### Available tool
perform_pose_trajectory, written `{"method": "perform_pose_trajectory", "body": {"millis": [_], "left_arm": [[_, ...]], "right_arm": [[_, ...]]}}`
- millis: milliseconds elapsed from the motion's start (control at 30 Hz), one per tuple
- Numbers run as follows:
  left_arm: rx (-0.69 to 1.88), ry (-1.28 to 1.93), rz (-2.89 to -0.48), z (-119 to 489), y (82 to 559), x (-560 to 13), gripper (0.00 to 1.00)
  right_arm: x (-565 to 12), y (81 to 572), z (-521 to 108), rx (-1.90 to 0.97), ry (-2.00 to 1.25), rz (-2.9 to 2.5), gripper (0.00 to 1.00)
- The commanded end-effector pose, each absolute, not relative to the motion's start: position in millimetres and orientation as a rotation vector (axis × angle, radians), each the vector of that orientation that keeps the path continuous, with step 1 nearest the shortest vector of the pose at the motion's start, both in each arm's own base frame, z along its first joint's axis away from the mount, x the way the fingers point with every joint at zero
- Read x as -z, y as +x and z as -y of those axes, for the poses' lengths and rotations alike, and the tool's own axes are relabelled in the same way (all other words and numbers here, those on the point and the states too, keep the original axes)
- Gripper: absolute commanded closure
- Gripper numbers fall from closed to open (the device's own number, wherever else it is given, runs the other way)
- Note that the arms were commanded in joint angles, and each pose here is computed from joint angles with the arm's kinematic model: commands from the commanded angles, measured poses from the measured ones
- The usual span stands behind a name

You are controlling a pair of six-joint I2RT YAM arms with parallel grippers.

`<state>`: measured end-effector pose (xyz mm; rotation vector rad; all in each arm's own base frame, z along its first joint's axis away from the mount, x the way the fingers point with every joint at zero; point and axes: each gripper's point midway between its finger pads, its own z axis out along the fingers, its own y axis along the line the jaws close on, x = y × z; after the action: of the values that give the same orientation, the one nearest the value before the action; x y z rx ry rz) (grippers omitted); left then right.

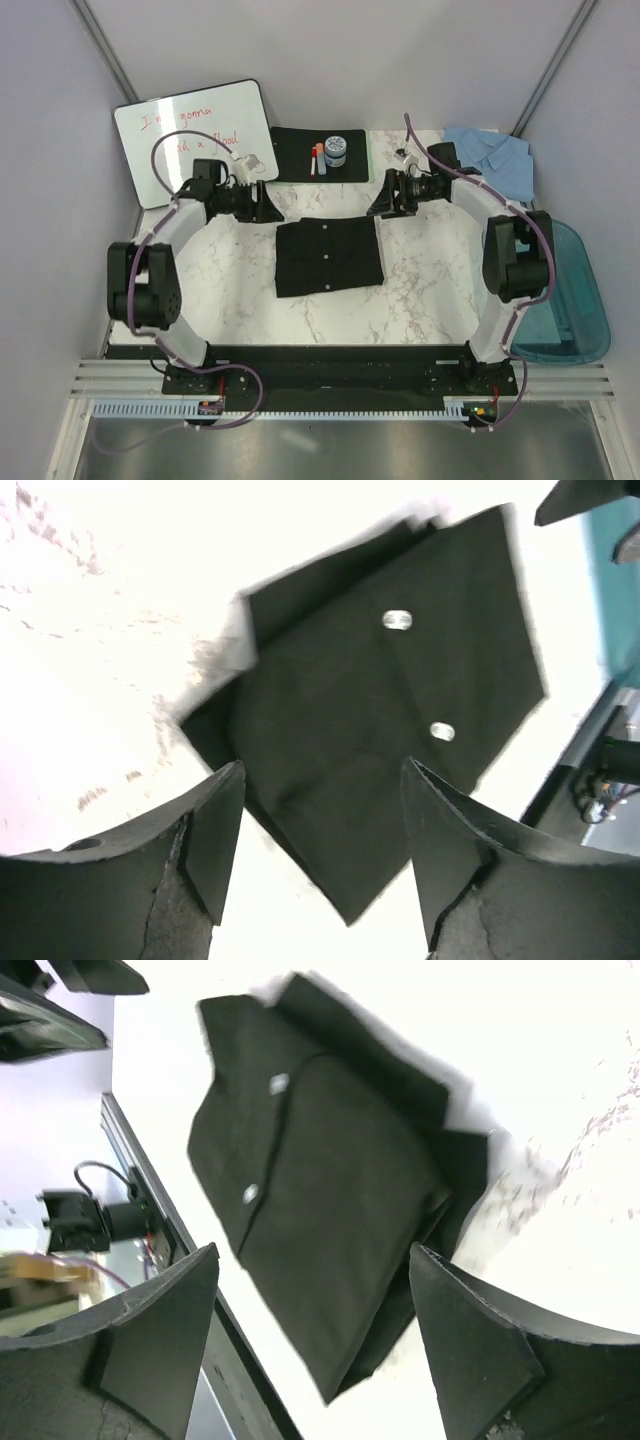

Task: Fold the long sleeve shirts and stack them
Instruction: Fold the shirt

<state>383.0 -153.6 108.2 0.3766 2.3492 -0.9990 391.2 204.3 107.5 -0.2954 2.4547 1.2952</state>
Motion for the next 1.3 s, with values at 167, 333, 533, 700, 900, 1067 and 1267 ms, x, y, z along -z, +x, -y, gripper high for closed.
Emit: {"method": "perform_pose_trajectory", "body": {"millis": [167,333,533,700,900,1067,1267], "left_arm": [[1.034,0.337,-2.348,152,318,-110,0.28],[0.994,0.309,-2.330,151,340,-100,0.28],[1.008,0.284,-2.363,155,361,-81,0.28],[1.037,0.284,-2.347,162,381,-73,0.30],[1.043,0.289,-2.305,169,400,-69,0.37],[1.019,0.299,-2.242,167,394,-100,0.96],[0.899,0.269,-2.293,151,389,-92,0.98]], "right_arm": [[-93,305,-192,-1.301,-0.495,-2.560,0.25],[-62,306,-202,-1.349,-0.455,-2.579,0.28],[-55,308,-214,-1.412,-0.420,-2.594,0.33],[-51,316,-221,-1.390,-0.424,-2.590,0.45],[-43,326,-227,-1.348,-0.429,-2.607,0.65],[-66,331,-235,-1.374,-0.415,-2.550,0.84],[-69,337,-241,-1.370,-0.391,-2.530,1.00]]}}
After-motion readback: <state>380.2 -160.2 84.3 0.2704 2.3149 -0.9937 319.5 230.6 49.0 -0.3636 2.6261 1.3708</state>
